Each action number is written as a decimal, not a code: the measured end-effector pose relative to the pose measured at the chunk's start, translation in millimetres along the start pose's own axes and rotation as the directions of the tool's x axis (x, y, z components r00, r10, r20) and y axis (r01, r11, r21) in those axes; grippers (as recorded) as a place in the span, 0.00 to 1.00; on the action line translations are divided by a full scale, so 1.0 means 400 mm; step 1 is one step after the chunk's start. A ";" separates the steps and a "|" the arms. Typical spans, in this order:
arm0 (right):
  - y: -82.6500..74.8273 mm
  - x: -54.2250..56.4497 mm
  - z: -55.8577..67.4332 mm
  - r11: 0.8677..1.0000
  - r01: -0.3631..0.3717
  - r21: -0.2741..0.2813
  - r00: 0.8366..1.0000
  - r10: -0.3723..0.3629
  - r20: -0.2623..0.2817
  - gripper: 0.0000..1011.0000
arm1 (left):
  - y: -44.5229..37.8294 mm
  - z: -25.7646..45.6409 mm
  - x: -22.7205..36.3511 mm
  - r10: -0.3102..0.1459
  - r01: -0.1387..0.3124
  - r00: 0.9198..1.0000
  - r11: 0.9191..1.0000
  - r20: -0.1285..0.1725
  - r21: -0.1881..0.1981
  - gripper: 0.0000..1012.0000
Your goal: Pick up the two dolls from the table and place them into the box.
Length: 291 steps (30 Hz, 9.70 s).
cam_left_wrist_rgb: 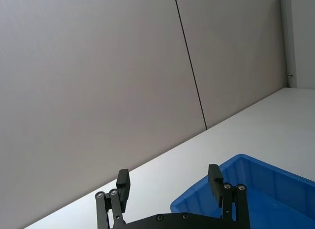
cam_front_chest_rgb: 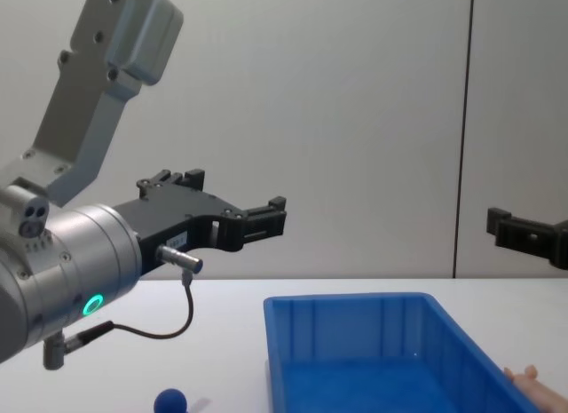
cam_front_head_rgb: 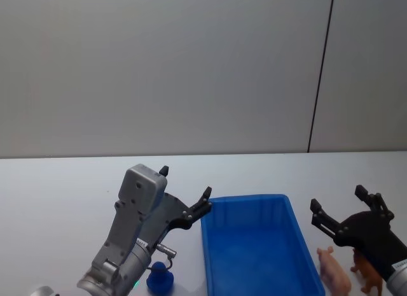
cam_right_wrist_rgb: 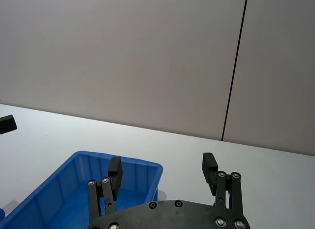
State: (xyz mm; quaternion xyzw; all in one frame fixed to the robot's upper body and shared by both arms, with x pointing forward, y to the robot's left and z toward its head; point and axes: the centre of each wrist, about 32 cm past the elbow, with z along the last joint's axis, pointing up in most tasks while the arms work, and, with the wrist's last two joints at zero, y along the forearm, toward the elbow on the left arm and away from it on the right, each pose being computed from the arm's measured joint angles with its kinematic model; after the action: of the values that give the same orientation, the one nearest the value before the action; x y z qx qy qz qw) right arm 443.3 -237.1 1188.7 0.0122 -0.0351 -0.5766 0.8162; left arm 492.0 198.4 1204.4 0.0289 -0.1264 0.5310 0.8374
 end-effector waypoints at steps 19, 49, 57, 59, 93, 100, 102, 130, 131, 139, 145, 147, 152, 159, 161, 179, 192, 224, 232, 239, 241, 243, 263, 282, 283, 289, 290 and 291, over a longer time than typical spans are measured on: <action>0.000 0.000 0.000 1.000 0.000 0.000 1.000 0.000 0.000 0.99 | 0.000 0.000 0.000 0.000 0.000 1.000 1.000 0.000 0.000 0.99; 0.000 0.000 0.000 1.000 0.000 0.000 1.000 0.000 0.000 0.99 | 0.000 0.000 0.000 0.000 0.000 1.000 1.000 0.000 0.000 0.99; -0.005 0.005 -0.002 1.000 0.010 -0.010 1.000 -0.010 -0.007 0.99 | 0.000 0.000 0.000 0.000 0.000 1.000 1.000 0.000 0.000 0.99; -0.007 0.006 -0.003 1.000 0.018 -0.018 1.000 -0.018 -0.011 0.99 | 0.000 0.000 0.000 0.000 0.000 1.000 1.000 0.000 0.000 0.99; -0.075 0.056 -0.037 0.945 0.203 -0.256 0.979 -0.205 0.018 0.99 | 0.000 0.000 0.000 0.000 0.000 1.000 1.000 0.000 0.000 0.99; -0.085 0.065 -0.053 0.933 0.218 -0.287 0.975 -0.219 0.027 0.99 | 0.000 0.000 0.000 0.000 0.000 1.000 1.000 0.000 0.000 0.99; -0.087 0.068 -0.059 0.930 0.218 -0.295 0.975 -0.219 0.029 0.99 | 0.000 0.000 0.000 0.000 0.000 1.000 1.000 0.000 0.000 0.99; -0.091 0.085 -0.128 0.915 0.151 -0.375 0.988 -0.155 0.021 0.85 | 0.000 0.000 0.000 0.000 0.000 1.000 1.000 0.000 0.000 0.99; -0.091 0.085 -0.131 0.913 0.150 -0.379 0.988 -0.154 0.021 0.82 | 0.000 0.000 0.000 0.000 0.000 1.000 1.000 0.000 0.000 0.99; -0.089 0.086 -0.143 0.906 0.141 -0.399 0.989 -0.145 0.021 0.56 | 0.000 0.000 0.000 0.000 0.000 1.000 1.000 0.000 0.000 0.99; -0.088 0.085 -0.146 0.905 0.131 -0.404 0.991 -0.134 0.021 0.38 | 0.000 0.000 0.000 0.000 0.000 1.000 1.000 0.000 0.000 0.99; -0.088 0.084 -0.146 0.907 0.127 -0.401 0.991 -0.129 0.022 0.33 | 0.000 0.000 0.000 0.000 0.000 1.000 1.000 0.000 0.000 0.99; -0.086 0.080 -0.137 0.919 0.120 -0.377 0.993 -0.118 0.027 0.28 | 0.000 0.000 0.000 0.000 0.000 1.000 1.000 0.000 0.000 0.99; -0.080 0.070 -0.103 0.946 0.105 -0.308 0.994 -0.096 0.043 0.28 | 0.000 0.000 0.000 0.000 0.000 1.000 1.000 0.000 0.000 0.99; -0.078 0.068 -0.093 0.952 0.098 -0.290 0.995 -0.088 0.046 0.28 | 0.000 0.000 0.000 0.000 0.000 1.000 1.000 0.000 0.000 0.99; 0.003 0.020 -0.018 0.985 -0.086 -0.152 0.996 0.090 0.017 0.28 | 0.000 0.000 0.000 0.000 0.000 1.000 1.000 0.000 0.000 0.99; 0.091 -0.022 -0.035 0.961 -0.216 -0.174 0.976 0.213 -0.037 0.43 | 0.000 0.000 0.000 0.000 0.000 1.000 1.000 0.000 0.000 0.99; 0.052 -0.027 -0.026 0.986 -0.066 -0.154 0.998 0.063 -0.025 0.99 | 0.000 0.000 0.000 0.000 0.000 1.000 1.000 0.000 0.000 0.99; 0.005 -0.004 -0.029 0.984 0.002 -0.177 1.000 -0.004 -0.013 0.99 | 0.000 0.000 0.000 0.000 0.000 1.000 1.000 0.000 0.000 0.99; -0.036 0.014 -0.042 0.976 0.046 -0.214 0.999 -0.048 -0.007 0.99 | 0.000 0.000 0.000 0.000 0.000 1.000 1.000 0.000 0.000 0.99; -0.042 0.016 -0.046 0.974 0.050 -0.220 0.999 -0.053 -0.008 0.99 | 0.000 0.000 0.000 0.000 0.000 1.000 1.000 0.000 0.000 0.99; -0.050 0.020 -0.052 0.971 0.054 -0.231 0.998 -0.058 -0.008 0.99 | 0.000 0.000 0.000 0.000 0.000 1.000 1.000 0.000 0.000 0.99; -0.063 0.021 -0.122 0.949 0.030 -0.313 0.999 -0.041 -0.028 0.99 | 0.000 0.000 0.000 0.000 0.000 1.000 1.000 0.000 0.000 0.99; -0.039 0.006 -0.164 0.932 0.005 -0.361 1.000 -0.015 -0.026 0.67 | 0.000 0.000 0.000 0.000 0.000 1.000 1.000 0.000 0.000 0.99; -0.038 0.006 -0.164 0.932 0.005 -0.363 1.000 -0.015 -0.025 0.65 | 0.000 0.000 0.000 0.000 0.000 1.000 1.000 0.000 0.000 0.99; -0.035 0.004 -0.165 0.929 0.009 -0.370 1.000 -0.017 -0.018 0.45 | 0.000 0.000 0.000 0.000 0.000 1.000 1.000 0.000 0.000 0.99; -0.035 0.004 -0.165 0.929 0.010 -0.370 1.000 -0.018 -0.017 0.44 | 0.000 0.000 0.000 0.000 0.000 1.000 1.000 0.000 0.000 0.99; -0.035 0.004 -0.164 0.929 0.013 -0.369 1.000 -0.019 -0.014 0.40 | 0.000 0.000 0.000 0.000 0.000 1.000 1.000 0.000 0.000 0.99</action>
State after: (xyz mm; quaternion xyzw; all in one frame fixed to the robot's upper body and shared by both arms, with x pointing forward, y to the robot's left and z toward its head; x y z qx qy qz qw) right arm 435.3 -244.6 1122.5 -0.1360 0.0809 -0.5795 0.7995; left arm 492.0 198.4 1204.4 0.0289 -0.1264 0.5310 0.8374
